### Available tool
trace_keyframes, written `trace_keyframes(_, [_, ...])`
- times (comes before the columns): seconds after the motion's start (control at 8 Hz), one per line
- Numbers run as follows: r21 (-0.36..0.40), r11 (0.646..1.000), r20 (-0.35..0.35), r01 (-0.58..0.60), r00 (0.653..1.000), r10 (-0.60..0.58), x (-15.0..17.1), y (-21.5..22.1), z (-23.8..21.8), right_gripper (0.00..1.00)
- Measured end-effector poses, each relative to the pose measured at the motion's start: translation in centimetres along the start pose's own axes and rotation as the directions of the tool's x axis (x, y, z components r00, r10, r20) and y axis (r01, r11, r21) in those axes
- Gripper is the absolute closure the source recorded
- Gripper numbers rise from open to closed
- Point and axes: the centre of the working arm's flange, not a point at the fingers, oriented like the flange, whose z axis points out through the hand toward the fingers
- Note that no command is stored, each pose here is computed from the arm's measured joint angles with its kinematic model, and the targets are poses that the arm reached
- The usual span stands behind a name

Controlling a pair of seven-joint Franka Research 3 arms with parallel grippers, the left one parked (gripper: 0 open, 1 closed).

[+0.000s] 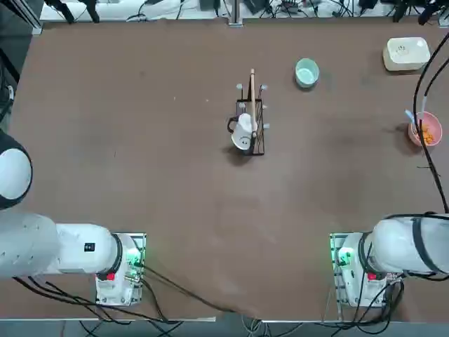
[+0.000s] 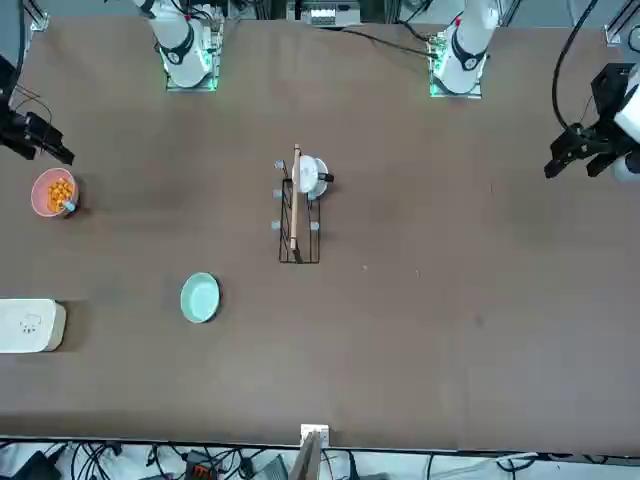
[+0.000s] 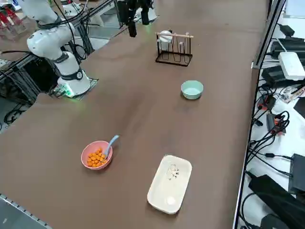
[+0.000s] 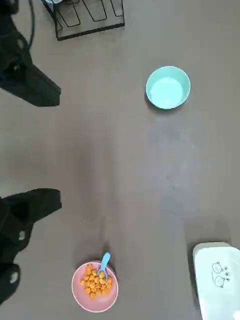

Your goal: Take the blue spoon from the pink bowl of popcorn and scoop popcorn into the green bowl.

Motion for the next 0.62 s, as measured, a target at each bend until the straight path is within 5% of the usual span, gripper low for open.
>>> trace_keyframes(0.38, [-0.004,0.999,0.03,0.038,0.999,-0.038,0.4,-2.0,1.5,0.0])
trace_keyframes(0.62, [-0.049,0.998,0.144,0.042,0.989,-0.035,0.6,-1.6,4.5,0.0])
